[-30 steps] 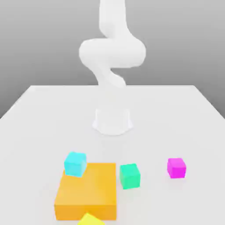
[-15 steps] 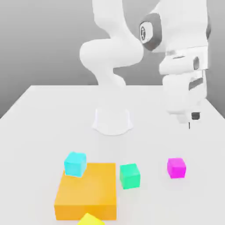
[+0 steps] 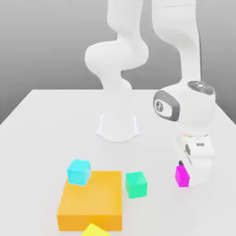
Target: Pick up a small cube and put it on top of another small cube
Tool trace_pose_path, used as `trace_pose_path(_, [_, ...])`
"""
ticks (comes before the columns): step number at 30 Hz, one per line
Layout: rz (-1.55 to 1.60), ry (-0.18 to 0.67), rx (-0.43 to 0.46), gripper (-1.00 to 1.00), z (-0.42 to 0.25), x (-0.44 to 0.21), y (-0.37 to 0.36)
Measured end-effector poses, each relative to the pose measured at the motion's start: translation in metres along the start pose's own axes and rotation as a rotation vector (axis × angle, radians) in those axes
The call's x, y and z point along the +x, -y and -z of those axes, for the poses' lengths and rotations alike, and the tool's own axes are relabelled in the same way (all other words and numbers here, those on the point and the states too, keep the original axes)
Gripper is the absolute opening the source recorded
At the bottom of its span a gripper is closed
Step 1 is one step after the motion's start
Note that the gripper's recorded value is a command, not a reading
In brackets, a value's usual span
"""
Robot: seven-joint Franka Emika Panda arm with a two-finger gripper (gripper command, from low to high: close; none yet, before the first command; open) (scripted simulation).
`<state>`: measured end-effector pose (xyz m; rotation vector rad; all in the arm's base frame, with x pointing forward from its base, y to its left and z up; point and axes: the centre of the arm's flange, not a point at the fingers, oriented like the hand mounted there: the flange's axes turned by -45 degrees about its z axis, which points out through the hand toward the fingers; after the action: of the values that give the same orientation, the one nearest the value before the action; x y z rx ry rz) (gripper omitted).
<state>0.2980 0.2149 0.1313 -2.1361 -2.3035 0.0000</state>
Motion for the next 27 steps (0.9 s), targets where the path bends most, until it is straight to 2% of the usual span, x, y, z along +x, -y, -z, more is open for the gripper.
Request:
trace_pose_path(5, [0.000,0.001,0.001,-1.00,-0.002,0.000,0.000])
trace_pose_path(12, [-0.005,0.002,0.000,-1.00,0.055,-0.003,-0.002])
trace_pose_path(20, [-0.198,0.018,-0.018,-1.00,0.121,-0.143,-0.060])
trace_pose_path(27, [-0.391,0.008,-0.005,-1.00,0.167,-0.291,-0.046])
